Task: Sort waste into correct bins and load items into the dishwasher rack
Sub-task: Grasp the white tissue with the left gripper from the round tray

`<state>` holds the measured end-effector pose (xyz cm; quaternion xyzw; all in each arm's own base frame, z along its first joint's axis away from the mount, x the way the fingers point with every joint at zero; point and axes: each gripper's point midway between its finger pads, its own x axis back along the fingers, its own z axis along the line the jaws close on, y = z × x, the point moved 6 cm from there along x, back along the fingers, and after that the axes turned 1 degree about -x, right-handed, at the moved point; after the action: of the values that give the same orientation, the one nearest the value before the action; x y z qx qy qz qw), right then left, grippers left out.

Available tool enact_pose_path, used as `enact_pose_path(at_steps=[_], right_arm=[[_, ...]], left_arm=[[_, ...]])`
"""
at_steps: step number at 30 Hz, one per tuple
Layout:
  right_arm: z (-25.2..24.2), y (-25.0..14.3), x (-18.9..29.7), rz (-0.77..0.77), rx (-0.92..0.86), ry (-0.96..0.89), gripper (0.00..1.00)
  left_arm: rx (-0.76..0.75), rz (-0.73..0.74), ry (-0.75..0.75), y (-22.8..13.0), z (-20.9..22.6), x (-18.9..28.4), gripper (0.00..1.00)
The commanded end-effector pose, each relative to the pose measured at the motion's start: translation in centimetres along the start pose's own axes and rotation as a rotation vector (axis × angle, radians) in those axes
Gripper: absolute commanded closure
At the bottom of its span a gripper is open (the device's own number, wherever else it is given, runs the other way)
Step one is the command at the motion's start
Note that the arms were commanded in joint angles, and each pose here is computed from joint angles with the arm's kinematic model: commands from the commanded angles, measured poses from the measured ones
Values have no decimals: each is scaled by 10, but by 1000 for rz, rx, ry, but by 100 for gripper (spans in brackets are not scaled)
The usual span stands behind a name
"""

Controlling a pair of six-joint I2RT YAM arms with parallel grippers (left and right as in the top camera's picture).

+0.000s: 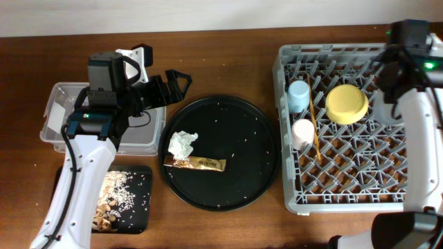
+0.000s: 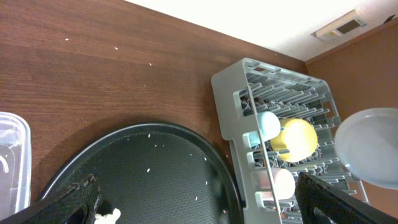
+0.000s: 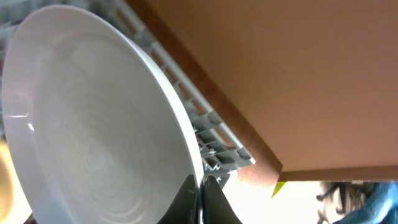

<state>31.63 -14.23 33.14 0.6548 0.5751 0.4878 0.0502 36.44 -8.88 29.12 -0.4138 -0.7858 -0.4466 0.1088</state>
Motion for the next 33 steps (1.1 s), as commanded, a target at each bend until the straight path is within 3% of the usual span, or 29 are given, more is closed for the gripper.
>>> enact_pose_path(at_steps=[1, 2, 6, 9, 13, 16, 17, 18, 19, 23, 24, 25, 27, 33], right_arm=[[-27, 17, -14, -38, -57, -59, 96], [-27, 22, -16, -55, -36, -54, 96], [-5, 63, -29, -196, 418, -66, 96], [22, 62, -53, -159, 617, -75, 96], [55, 53, -81, -109, 707, -43, 96], [88, 46, -84, -154, 734, 202, 96], [92, 45, -83, -164, 735, 239, 83], [97, 41, -82, -164, 747, 298, 56], [103, 37, -80, -163, 758, 357, 2], [121, 33, -66, -211, 759, 557, 2], [137, 31, -43, -279, 753, 747, 2], [164, 26, 2, -392, 739, 1107, 2], [189, 9, 68, -491, 734, 1573, 2], [201, 0, 88, -502, 782, 1601, 2]], left_arm=[[-15, -16, -9, 3, -6, 5, 1], [-15, -17, -9, 3, -6, 5, 1], [-15, -16, -10, 3, -6, 5, 1], [-15, -17, -9, 3, -6, 5, 1], [-15, -16, -9, 3, -6, 5, 1], [-15, -16, -9, 3, -6, 5, 1], [-15, -17, -9, 3, -6, 5, 1], [-15, -16, -9, 3, -6, 5, 1], [-15, -16, -10, 3, -6, 5, 1], [-15, -17, -9, 3, -6, 5, 1], [-15, -17, -9, 3, -6, 5, 1], [-15, -17, -9, 3, -6, 5, 1], [-15, -16, -9, 3, -6, 5, 1], [-15, -16, -10, 3, -6, 5, 1]])
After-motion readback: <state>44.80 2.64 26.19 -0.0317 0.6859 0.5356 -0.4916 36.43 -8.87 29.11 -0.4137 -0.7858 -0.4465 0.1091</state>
